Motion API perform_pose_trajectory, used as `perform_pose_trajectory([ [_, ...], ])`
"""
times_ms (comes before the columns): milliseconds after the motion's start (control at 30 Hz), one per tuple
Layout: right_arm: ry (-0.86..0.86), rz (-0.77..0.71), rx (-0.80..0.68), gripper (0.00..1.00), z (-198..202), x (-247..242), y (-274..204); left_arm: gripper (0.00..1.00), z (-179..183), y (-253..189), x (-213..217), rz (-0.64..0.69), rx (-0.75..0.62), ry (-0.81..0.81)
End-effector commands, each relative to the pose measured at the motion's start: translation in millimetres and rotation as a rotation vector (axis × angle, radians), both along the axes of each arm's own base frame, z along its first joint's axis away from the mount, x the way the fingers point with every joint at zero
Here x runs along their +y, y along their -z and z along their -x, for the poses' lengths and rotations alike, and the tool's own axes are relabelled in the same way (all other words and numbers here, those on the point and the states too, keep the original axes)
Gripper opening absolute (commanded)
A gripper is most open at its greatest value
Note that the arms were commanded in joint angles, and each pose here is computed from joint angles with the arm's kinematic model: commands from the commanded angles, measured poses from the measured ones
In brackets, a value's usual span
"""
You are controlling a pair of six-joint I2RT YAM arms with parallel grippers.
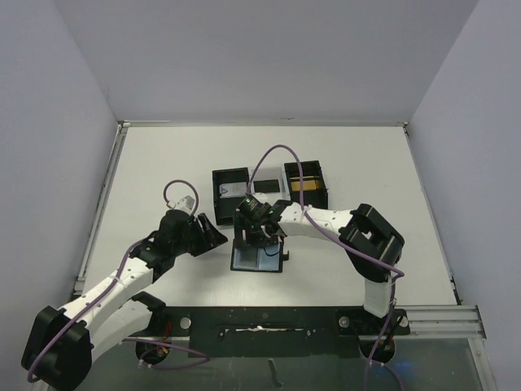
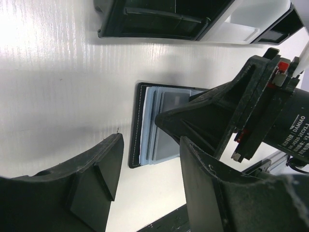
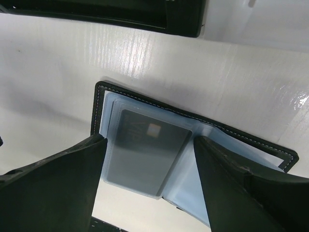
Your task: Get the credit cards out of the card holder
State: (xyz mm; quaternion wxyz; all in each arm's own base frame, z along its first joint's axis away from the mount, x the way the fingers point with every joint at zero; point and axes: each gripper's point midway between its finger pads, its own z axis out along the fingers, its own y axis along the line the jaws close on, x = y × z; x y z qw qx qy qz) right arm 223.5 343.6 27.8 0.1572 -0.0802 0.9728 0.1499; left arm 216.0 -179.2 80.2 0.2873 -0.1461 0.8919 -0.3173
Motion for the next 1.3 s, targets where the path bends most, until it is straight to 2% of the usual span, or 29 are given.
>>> perform_pose_trajectory([
  [0, 0.013, 0.051, -0.022, 0.75, -4, -8, 0, 0.49, -5, -10, 1, 0.02, -0.042, -0.019],
  [267, 0.024, 0.136, -0.031, 0.73, -4, -15, 9, 0.49, -7, -10, 3, 0.015, -0.049, -0.03],
  [433, 0.028, 0.162, -0.031, 0.66, -3, -19, 11, 0.49, -6, -8, 4, 0.016, -0.044, -0.032],
  [533, 0.028, 0.151, -0.031, 0.57, -4, -17, 11, 0.49, -6, -8, 3, 0.016, -0.042, -0.023],
  [667, 0.025, 0.094, -0.03, 0.53, -4, -12, 7, 0.49, -6, -11, -1, 0.029, -0.049, -0.001],
  [933, 0.036, -0.149, -0.035, 0.48, -8, -6, -11, 0.49, -2, -18, -23, 0.109, -0.081, 0.117],
  [1133, 0.07, -0.222, -0.009, 0.49, -9, -17, -7, 0.49, 1, -20, -34, 0.149, -0.08, 0.178],
  [1267, 0.063, -0.174, -0.024, 0.62, -10, -17, -7, 0.48, -4, -16, -23, 0.107, -0.068, 0.103],
])
